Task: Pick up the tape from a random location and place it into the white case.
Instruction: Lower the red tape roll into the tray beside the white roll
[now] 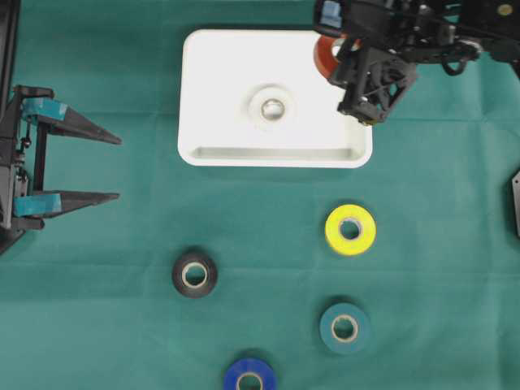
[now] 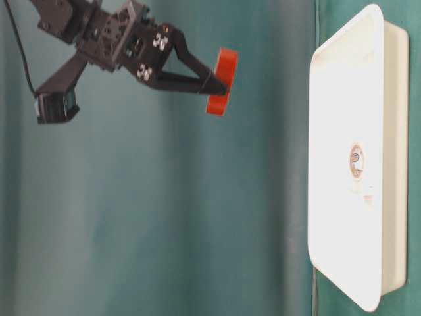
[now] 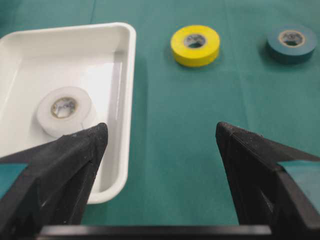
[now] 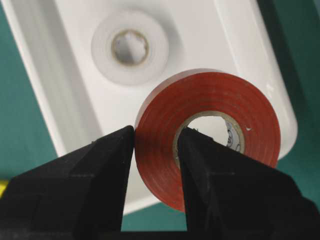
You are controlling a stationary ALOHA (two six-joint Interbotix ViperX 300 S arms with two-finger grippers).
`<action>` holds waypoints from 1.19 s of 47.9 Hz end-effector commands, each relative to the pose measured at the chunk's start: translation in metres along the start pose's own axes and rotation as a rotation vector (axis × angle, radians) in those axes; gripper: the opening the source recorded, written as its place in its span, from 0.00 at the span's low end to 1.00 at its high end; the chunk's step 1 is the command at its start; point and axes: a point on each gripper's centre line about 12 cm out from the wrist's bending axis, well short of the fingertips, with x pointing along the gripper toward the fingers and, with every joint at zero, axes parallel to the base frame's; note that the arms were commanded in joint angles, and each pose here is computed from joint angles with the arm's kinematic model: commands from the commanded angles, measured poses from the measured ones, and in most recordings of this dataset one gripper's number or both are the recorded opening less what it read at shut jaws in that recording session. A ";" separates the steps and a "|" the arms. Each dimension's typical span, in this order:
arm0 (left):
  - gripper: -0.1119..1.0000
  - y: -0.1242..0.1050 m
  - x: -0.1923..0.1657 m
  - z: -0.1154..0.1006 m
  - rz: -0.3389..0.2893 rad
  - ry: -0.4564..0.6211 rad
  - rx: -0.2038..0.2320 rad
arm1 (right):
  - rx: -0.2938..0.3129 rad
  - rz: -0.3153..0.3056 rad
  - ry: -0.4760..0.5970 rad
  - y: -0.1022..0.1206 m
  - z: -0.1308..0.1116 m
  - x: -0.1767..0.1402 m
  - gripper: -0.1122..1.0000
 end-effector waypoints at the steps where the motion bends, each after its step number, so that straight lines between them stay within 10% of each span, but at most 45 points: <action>1: 0.87 0.001 0.001 0.006 0.002 -0.015 -0.003 | 0.004 0.006 -0.050 -0.001 0.004 -0.016 0.38; 57: 0.87 0.001 0.001 0.006 0.002 -0.017 -0.003 | 0.005 0.009 -0.061 -0.001 0.004 -0.014 0.38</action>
